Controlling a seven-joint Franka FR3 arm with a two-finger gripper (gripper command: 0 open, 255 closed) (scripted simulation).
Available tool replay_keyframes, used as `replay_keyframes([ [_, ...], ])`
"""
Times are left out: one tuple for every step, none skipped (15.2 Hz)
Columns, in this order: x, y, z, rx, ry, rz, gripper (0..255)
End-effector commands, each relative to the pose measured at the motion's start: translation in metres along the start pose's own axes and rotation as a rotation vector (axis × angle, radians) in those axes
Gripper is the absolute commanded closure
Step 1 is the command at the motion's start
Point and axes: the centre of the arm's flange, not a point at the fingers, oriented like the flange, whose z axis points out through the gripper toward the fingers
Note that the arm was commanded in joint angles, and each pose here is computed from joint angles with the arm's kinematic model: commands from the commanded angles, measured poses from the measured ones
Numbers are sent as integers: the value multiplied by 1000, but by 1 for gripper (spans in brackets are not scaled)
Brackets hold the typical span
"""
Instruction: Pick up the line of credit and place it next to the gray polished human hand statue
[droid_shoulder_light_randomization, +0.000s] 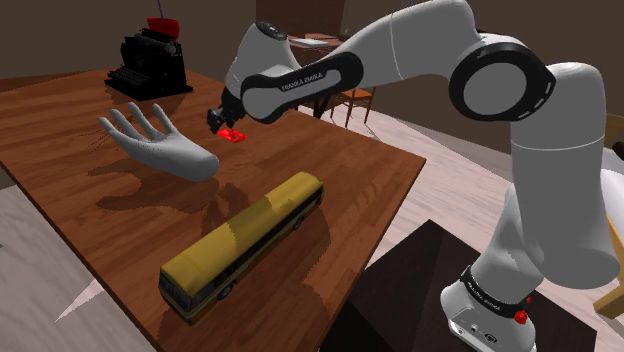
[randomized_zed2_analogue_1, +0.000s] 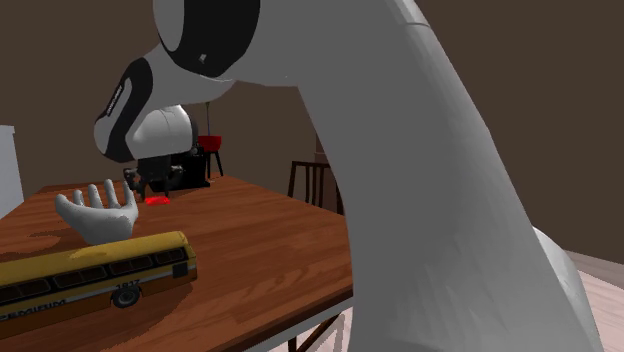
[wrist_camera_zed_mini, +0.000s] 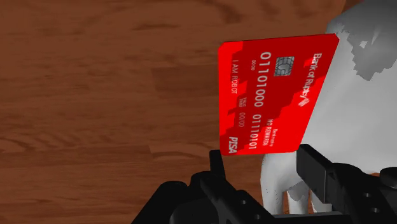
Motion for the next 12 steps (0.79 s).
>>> replay_keyframes([
  [-7,0,9,0,0,0,255],
  [-9,0,13,0,0,0,255],
  [-12,0,18,0,0,0,255],
  [-15,0,22,0,0,0,255],
  [-18,0,26,0,0,0,255],
  [-21,0,31,0,0,0,255],
  [-24,0,35,0,0,0,255],
  [-27,0,40,0,0,0,255],
  [-30,0,44,0,0,0,255],
  [-33,0,48,0,0,0,255],
  [-36,0,53,0,0,0,255],
  [-38,0,57,0,0,0,255],
])
